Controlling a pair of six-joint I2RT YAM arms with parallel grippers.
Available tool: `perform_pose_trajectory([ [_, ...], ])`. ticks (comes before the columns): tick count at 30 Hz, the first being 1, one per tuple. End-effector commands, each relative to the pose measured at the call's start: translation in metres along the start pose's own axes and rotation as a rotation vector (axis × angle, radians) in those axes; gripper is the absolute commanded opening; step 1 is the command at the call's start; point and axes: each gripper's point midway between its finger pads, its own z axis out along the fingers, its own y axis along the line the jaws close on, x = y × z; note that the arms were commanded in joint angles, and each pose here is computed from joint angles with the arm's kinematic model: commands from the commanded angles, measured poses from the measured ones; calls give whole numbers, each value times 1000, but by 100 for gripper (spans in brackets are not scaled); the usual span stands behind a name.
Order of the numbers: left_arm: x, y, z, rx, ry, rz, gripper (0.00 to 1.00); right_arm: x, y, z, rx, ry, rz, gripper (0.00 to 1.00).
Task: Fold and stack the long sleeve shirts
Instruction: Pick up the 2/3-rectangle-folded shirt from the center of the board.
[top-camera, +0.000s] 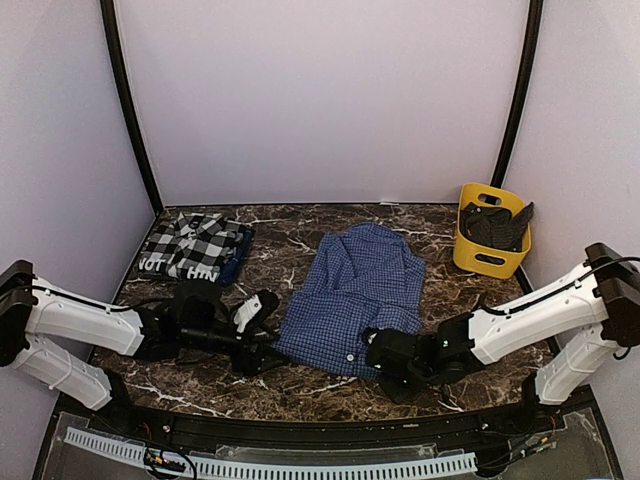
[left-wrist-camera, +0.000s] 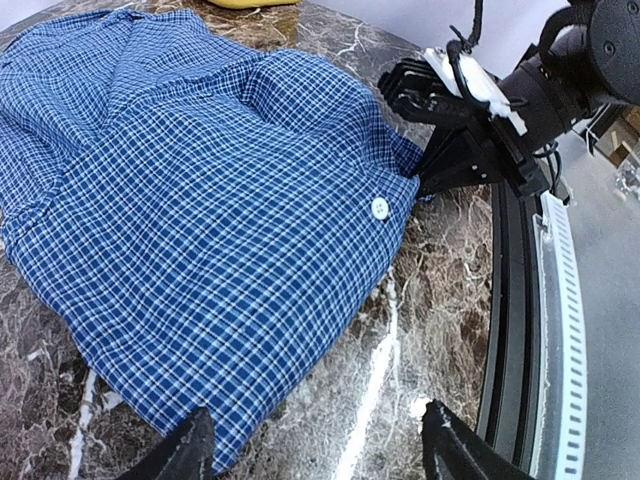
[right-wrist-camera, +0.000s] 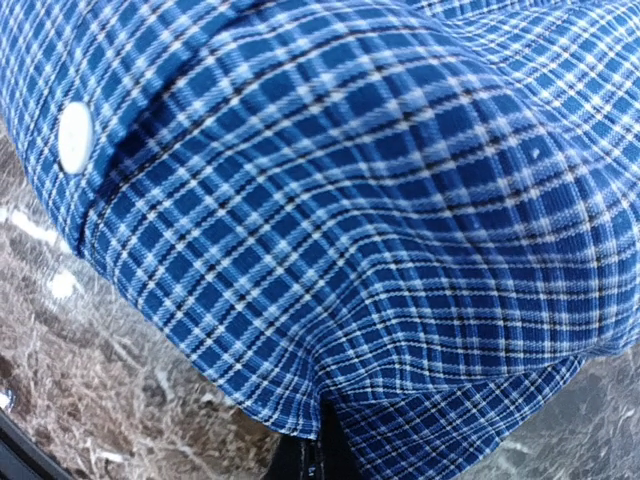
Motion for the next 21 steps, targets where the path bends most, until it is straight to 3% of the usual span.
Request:
perform_pose_trajectory([
  [1, 11, -4, -1, -23, -7, 136, 72, 40, 2, -12, -37, 159, -13, 0],
  [9, 13, -19, 3, -2, -20, 362, 74, 34, 18, -53, -235, 126, 15, 0],
  [21, 36, -42, 34, 84, 73, 592, 75, 9, 4, -76, -373, 70, 151, 0],
])
